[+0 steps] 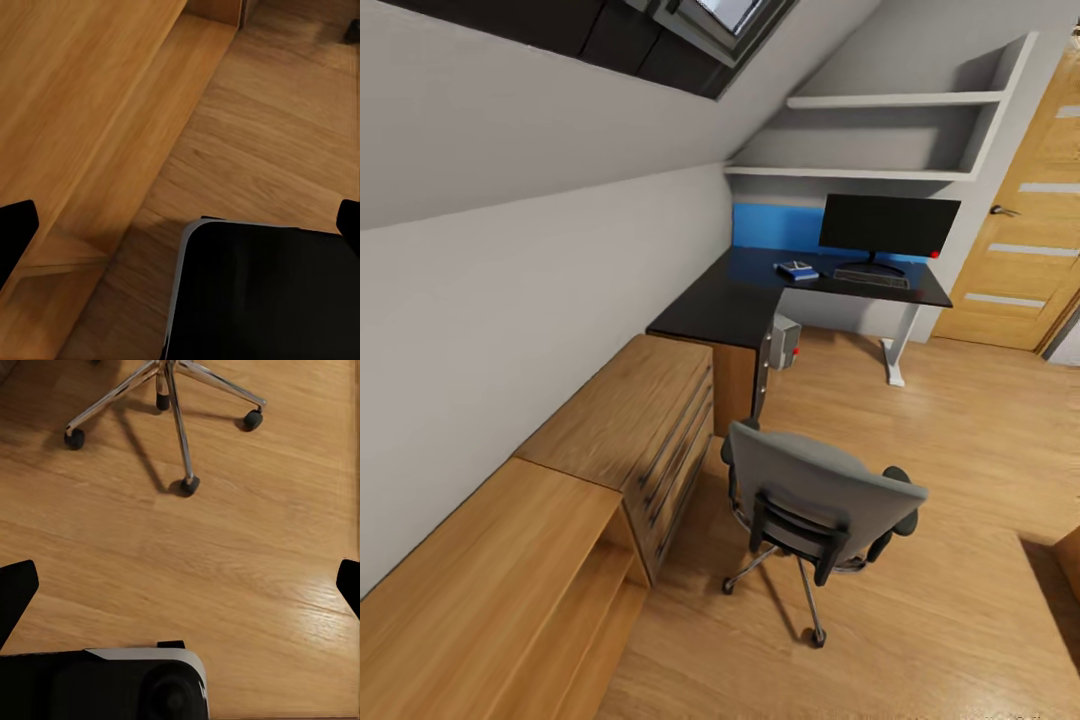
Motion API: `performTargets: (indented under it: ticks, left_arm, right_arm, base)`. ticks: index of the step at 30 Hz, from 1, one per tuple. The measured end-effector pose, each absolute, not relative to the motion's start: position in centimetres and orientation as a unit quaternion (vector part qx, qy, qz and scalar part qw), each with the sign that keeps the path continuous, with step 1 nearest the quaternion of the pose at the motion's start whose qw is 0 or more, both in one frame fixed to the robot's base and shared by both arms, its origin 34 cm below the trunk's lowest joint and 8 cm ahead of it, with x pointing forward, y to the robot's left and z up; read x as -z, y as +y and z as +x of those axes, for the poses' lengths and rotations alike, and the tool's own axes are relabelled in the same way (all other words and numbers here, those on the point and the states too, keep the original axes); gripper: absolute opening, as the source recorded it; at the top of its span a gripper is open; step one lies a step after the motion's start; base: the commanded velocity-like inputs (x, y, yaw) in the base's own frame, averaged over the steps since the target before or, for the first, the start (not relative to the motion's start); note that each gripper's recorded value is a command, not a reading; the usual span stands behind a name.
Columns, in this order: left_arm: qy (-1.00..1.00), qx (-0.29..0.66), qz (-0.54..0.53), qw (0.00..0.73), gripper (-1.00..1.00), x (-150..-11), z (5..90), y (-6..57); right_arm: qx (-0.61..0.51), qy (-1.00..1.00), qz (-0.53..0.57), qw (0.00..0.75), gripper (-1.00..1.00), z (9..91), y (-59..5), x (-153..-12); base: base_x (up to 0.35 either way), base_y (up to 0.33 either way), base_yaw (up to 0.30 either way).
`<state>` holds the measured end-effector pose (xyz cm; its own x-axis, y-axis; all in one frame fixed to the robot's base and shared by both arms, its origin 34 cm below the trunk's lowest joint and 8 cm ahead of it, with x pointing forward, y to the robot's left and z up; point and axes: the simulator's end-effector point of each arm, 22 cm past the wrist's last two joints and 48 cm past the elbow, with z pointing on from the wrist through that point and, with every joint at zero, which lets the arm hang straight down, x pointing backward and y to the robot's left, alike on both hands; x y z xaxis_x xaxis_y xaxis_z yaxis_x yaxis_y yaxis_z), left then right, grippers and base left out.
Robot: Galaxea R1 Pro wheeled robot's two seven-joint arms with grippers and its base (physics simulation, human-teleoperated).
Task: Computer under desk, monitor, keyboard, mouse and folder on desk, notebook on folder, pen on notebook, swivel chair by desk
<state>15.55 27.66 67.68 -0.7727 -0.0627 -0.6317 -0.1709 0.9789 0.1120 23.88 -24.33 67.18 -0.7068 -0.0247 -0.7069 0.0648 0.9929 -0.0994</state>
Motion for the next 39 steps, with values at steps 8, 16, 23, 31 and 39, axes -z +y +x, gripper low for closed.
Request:
performTargets:
  ticks: [8, 16, 23, 31, 39]
  left_arm:
    - [0.94, -0.082, -0.062, 0.326, 1.0, -67.6, 15.2, 27.7]
    - [0.942, -0.082, -0.061, 0.321, 1.0, -67.6, 14.9, 27.6]
    - [0.943, -0.082, -0.061, 0.316, 1.0, -67.6, 14.6, 27.6]
    - [0.945, -0.082, -0.06, 0.311, 1.0, -67.6, 14.2, 27.6]
    - [0.947, -0.083, -0.06, 0.306, 1.0, -67.5, 13.9, 27.6]
  right_arm:
    - [0.058, 0.924, 0.01, 0.377, 1.0, 23.5, -24.3, -67.0]
    - [0.057, 0.926, 0.009, 0.372, 1.0, 23.2, -24.3, -66.9]
    - [0.058, 0.93, 0.008, 0.363, 1.0, 22.7, -24.2, -66.7]
    - [0.058, 0.937, 0.004, 0.344, 1.0, 21.8, -24.1, -66.1]
    - [0.059, 0.94, 0.003, 0.336, 1.0, 21.4, -24.2, -65.9]
  base:
    - [0.0, 0.0, -0.168]
    - [0.0, 0.0, -0.168]
    - [0.0, 0.0, -0.168]
    - [0.0, 0.0, -0.168]
    - [0.0, 0.0, -0.168]
